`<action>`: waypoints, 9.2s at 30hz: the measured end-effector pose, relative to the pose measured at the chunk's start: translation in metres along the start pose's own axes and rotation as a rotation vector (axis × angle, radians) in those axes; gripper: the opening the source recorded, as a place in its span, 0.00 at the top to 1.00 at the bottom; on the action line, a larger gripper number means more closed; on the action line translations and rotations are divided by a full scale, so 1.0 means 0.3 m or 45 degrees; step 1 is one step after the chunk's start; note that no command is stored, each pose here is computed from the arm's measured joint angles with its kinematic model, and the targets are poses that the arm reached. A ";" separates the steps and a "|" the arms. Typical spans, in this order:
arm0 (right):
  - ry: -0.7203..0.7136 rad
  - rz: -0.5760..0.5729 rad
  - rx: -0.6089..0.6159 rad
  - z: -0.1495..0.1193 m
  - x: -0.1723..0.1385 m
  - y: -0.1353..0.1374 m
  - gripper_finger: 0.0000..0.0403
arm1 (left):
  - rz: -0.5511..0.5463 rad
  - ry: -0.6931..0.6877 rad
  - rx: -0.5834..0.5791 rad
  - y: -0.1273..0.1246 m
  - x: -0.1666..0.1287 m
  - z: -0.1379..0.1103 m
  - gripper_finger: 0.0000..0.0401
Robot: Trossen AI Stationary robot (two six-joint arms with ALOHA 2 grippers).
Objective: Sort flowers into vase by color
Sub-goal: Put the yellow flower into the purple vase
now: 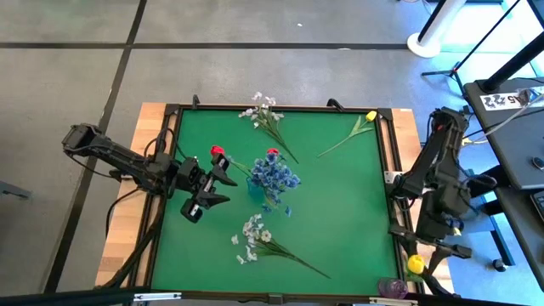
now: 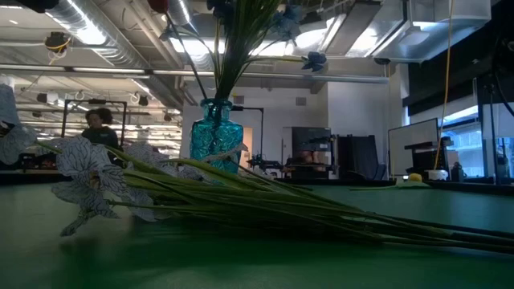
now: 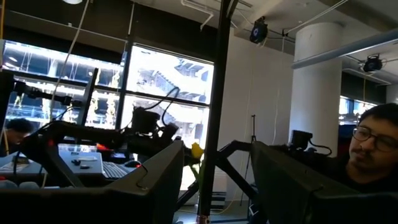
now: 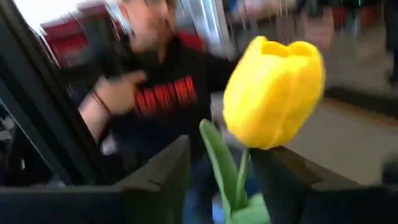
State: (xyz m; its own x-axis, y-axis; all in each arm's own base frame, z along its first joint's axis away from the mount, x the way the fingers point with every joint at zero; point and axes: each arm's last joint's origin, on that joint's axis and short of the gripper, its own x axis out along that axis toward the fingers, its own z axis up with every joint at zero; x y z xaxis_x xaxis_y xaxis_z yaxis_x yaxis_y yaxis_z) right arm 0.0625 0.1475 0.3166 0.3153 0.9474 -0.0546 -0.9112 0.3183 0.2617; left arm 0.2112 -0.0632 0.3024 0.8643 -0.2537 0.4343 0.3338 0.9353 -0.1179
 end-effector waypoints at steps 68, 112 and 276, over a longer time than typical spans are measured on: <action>-0.709 -3.214 1.569 -0.342 -0.591 -0.805 0.45 | 0.300 0.241 0.066 0.026 -0.006 -0.073 0.54; 0.156 -2.730 1.926 -0.364 -0.343 -0.867 0.92 | 0.311 0.363 0.079 0.030 -0.014 -0.103 0.54; -0.850 0.122 -0.411 -0.234 -0.021 -0.010 0.99 | 0.286 0.404 0.107 -0.008 -0.249 0.135 0.54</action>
State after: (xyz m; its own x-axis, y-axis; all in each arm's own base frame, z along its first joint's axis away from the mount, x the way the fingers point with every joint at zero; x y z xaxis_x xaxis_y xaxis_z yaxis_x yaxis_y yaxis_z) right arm 0.0447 0.1428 0.2484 0.2307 0.7831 0.5776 -0.9430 0.3263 -0.0658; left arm 0.1304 -0.0365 0.3065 0.9900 -0.0921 0.1072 0.1029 0.9897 -0.0995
